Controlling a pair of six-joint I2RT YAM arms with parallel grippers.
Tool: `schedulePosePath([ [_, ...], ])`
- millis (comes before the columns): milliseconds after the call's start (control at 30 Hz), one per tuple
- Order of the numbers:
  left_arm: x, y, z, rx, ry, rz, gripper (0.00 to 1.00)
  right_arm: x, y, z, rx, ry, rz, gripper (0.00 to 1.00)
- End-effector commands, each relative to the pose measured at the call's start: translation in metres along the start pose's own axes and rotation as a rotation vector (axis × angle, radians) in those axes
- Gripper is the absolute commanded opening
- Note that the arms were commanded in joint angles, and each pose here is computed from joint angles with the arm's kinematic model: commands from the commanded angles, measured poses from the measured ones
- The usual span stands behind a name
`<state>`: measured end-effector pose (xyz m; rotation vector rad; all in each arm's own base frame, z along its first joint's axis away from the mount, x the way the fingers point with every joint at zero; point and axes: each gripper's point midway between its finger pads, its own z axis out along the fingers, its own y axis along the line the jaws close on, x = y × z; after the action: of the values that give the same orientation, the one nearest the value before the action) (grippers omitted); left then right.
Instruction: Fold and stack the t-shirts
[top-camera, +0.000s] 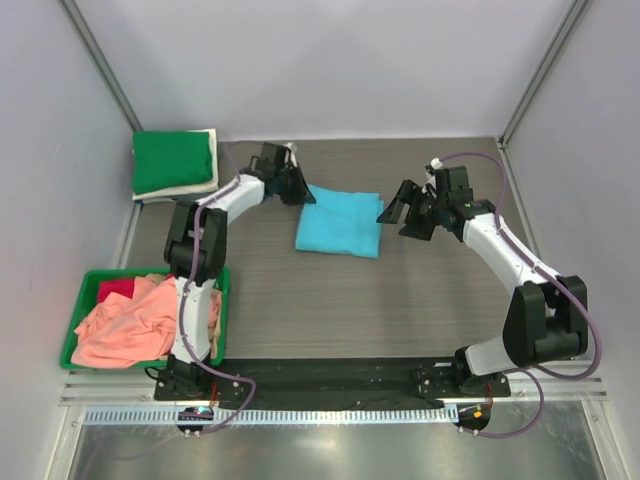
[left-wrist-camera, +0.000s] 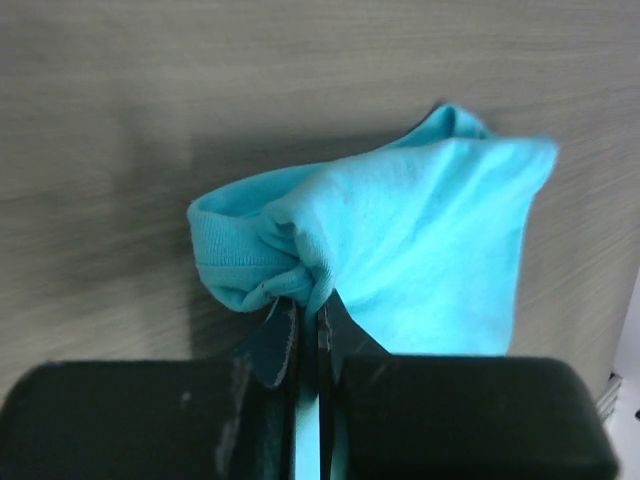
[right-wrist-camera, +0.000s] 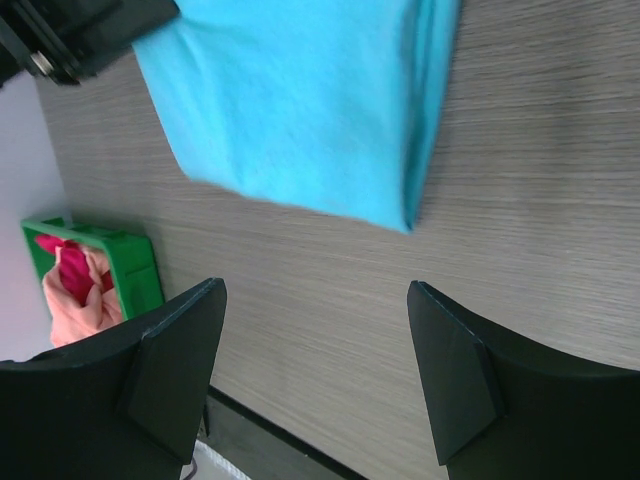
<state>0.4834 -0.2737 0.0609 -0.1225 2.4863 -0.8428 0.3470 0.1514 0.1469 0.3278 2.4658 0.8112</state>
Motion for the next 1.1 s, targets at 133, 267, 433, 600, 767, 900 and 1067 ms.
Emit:
schedulePosePath([
  [133, -0.087, 0.014, -0.102, -0.043, -0.070, 0.125, 0.00, -0.004, 0.030, -0.025, -0.137, -0.081, -0.018, 0.79],
  [267, -0.121, 0.038, -0.141, -0.097, -0.138, 0.117, 0.00, 0.005, 0.030, -0.026, -0.157, -0.061, -0.018, 0.79],
  [433, -0.164, 0.043, -0.192, -0.113, -0.241, 0.130, 0.00, 0.012, 0.028, -0.026, -0.166, -0.051, -0.018, 0.79],
  [600, -0.198, 0.040, -0.243, -0.107, -0.336, 0.129, 0.00, 0.014, 0.027, -0.025, -0.168, -0.044, -0.020, 0.79],
  [767, -0.216, 0.031, -0.280, -0.077, -0.408, 0.117, 0.00, 0.015, 0.025, -0.021, -0.168, -0.032, -0.017, 0.79],
  [900, -0.231, 0.025, -0.313, -0.058, -0.482, 0.136, 0.00, 0.017, 0.026, -0.018, -0.178, -0.023, -0.016, 0.79],
  [1067, -0.246, 0.020, -0.344, -0.031, -0.563, 0.169, 0.00, 0.018, 0.026, -0.014, -0.178, -0.016, -0.016, 0.79],
])
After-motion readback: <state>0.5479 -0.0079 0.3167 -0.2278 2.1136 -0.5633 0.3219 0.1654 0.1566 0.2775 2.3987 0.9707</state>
